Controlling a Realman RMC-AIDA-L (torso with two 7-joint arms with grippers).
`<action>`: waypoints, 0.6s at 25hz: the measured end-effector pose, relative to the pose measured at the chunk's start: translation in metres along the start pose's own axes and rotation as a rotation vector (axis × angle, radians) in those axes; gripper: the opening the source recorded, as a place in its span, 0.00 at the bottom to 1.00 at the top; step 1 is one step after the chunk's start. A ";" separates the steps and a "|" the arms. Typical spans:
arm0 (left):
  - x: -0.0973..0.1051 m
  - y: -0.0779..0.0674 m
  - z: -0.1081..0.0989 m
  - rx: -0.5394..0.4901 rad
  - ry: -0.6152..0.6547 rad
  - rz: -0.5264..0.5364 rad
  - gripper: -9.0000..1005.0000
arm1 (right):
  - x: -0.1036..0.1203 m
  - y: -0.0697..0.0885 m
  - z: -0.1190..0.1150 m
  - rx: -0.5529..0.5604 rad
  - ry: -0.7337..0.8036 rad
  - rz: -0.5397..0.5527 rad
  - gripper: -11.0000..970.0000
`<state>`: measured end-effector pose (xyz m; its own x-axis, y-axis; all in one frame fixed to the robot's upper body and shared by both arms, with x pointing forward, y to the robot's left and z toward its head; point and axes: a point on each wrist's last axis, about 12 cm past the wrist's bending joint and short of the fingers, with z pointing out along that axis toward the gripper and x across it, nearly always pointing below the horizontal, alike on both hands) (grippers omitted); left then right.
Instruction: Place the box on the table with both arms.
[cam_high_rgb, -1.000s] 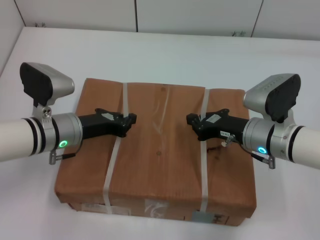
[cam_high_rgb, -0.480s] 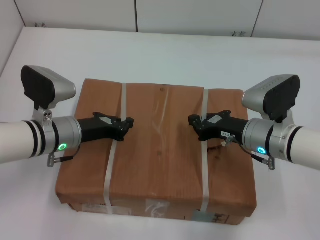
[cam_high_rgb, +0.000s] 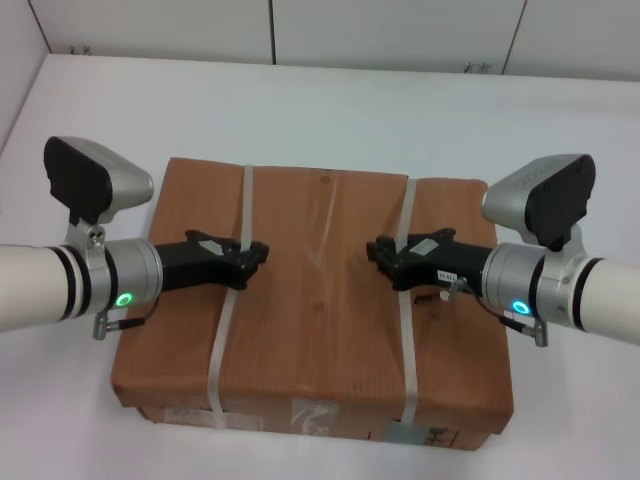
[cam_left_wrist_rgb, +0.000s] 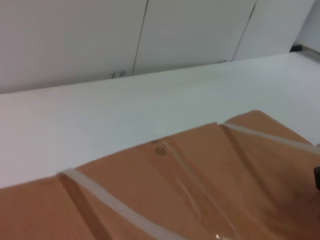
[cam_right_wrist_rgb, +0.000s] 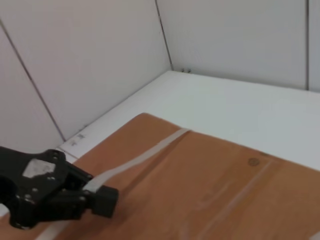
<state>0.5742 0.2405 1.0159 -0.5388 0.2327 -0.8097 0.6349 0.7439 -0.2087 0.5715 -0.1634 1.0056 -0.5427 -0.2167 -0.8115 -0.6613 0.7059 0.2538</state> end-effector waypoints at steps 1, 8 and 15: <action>0.001 0.000 0.000 -0.006 0.005 0.002 0.11 | 0.001 -0.001 -0.001 0.002 0.002 0.019 0.08; 0.002 0.001 0.001 -0.023 0.012 -0.002 0.12 | 0.009 -0.005 -0.005 0.025 0.012 0.090 0.16; 0.002 0.001 0.001 -0.020 0.010 -0.007 0.48 | 0.014 -0.006 -0.008 0.033 0.009 0.112 0.61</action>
<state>0.5741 0.2416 1.0137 -0.5490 0.2331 -0.8026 0.6197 0.7579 -0.2038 0.5642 -0.1760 0.9969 -0.6170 -0.1415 -0.7741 -0.5790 0.7478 0.3248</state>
